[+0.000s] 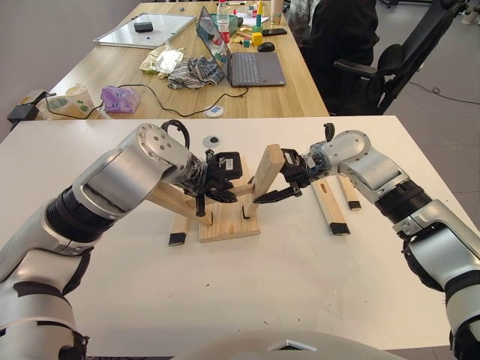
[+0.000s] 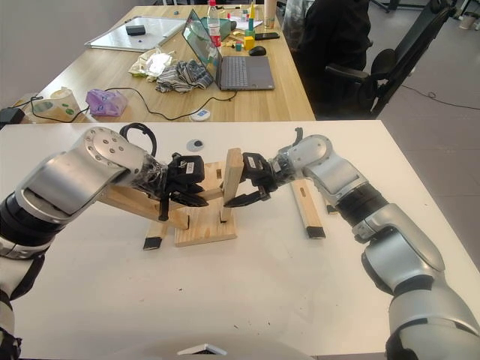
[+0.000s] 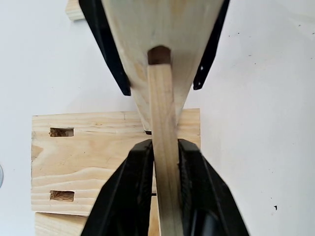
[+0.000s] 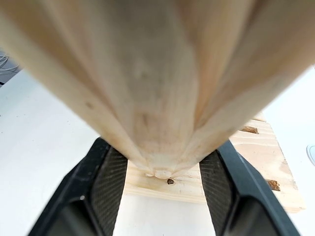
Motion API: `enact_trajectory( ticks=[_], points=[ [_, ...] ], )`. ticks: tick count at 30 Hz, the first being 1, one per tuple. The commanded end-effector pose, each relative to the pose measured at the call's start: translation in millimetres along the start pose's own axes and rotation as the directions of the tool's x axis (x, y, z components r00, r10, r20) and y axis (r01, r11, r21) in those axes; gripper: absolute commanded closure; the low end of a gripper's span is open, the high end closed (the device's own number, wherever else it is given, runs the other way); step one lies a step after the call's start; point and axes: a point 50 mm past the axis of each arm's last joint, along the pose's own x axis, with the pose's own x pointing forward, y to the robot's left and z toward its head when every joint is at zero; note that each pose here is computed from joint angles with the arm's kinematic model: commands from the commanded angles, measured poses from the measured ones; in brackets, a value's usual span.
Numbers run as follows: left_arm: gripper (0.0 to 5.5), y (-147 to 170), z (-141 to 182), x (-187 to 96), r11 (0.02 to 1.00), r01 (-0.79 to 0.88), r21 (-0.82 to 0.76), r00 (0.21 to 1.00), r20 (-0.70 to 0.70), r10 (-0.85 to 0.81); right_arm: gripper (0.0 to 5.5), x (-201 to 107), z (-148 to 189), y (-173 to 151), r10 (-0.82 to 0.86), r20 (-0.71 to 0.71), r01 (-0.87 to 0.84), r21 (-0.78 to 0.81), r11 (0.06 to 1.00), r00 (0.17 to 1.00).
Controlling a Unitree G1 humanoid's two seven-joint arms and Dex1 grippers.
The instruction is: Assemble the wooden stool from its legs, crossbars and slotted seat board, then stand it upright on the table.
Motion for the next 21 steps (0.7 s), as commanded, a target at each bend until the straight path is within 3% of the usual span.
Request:
enact_trajectory(
  ticks=[1,10,15,18,21],
  points=[
    [4.93,-30.4,7.4,18.6,0.970,0.187,0.156,0.982,-0.035,-0.183,3.45,9.6,-149.9,148.3,0.812,-0.449,-0.369,0.732,0.573,0.373],
    [4.93,-45.1,7.5,20.5,0.950,0.250,0.189,0.968,-0.023,-0.250,3.45,9.2,-154.3,150.4,0.816,-0.453,-0.362,0.738,0.569,0.358],
    [4.93,-25.4,5.9,20.1,0.984,0.149,0.100,0.988,0.025,-0.152,3.45,19.7,-147.1,144.1,0.790,-0.430,-0.371,0.714,0.594,0.438],
    [4.11,-13.8,8.6,14.2,0.994,0.105,0.039,0.991,0.075,-0.108,3.45,17.5,-146.9,145.5,0.788,-0.419,-0.369,0.716,0.592,0.452],
    [4.08,-8.5,13.3,8.9,0.995,0.097,0.001,0.989,0.110,-0.096,3.45,17.2,-147.8,146.8,0.786,-0.410,-0.362,0.721,0.590,0.463]
  ],
)
